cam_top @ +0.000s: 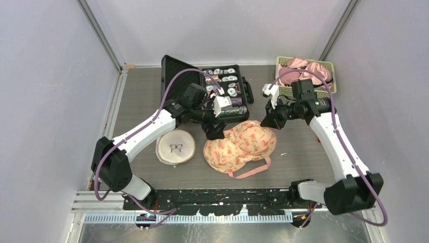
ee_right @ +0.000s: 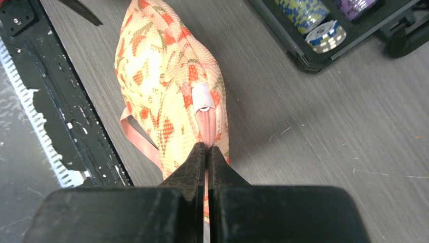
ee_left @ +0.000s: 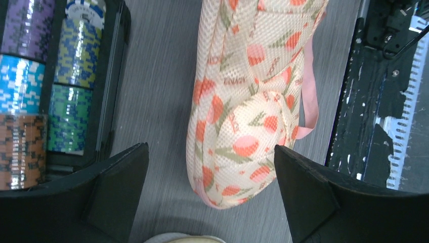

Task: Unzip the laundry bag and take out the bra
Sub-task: Unzip the laundry bag at the center of the board.

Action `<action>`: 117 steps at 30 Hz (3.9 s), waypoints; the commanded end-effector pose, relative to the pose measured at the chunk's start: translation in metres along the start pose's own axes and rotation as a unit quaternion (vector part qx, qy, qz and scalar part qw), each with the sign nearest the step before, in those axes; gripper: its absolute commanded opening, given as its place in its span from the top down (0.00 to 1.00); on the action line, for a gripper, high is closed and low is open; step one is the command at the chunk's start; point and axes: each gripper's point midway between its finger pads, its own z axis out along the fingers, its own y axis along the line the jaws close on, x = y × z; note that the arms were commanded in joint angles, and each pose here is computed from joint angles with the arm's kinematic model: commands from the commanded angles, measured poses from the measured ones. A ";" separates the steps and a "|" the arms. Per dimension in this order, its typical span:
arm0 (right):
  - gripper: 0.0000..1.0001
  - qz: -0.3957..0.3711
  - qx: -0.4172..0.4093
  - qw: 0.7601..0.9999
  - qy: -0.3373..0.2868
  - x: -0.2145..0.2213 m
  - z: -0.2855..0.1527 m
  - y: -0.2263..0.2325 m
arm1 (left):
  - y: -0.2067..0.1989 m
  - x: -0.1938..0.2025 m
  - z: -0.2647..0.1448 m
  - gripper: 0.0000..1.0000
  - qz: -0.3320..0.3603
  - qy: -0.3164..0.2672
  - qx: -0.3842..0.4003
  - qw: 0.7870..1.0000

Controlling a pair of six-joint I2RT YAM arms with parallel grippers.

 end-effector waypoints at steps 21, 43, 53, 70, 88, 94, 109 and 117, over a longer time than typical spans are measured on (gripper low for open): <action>1.00 -0.182 0.038 0.972 -0.143 -0.074 -0.032 0.058 | -0.047 -0.105 0.001 0.18 0.141 -0.173 0.040 0.974; 1.00 -0.193 0.035 0.965 -0.177 -0.089 -0.040 0.079 | -0.066 -0.110 -0.010 0.67 0.170 -0.188 0.038 0.967; 0.57 -0.176 0.019 0.970 -0.165 -0.074 -0.036 0.086 | -0.068 -0.115 -0.020 1.00 0.186 -0.195 0.030 0.962; 0.53 -0.162 -0.034 0.977 -0.133 -0.065 -0.018 0.093 | -0.088 -0.116 -0.022 1.00 0.273 -0.190 0.025 0.943; 0.99 -0.221 -0.029 0.965 -0.139 -0.057 -0.017 0.096 | -0.095 -0.114 -0.027 0.71 0.249 -0.191 0.039 0.949; 1.00 -0.222 -0.025 0.964 -0.142 -0.057 -0.017 0.096 | -0.095 -0.113 -0.024 0.68 0.235 -0.189 0.042 0.953; 1.00 -0.219 -0.021 0.965 -0.145 -0.057 -0.019 0.097 | -0.098 -0.122 -0.018 0.72 0.171 -0.200 0.059 0.963; 1.00 -0.213 -0.019 0.966 -0.148 -0.056 -0.018 0.097 | -0.100 -0.119 -0.019 0.98 0.176 -0.197 0.061 0.963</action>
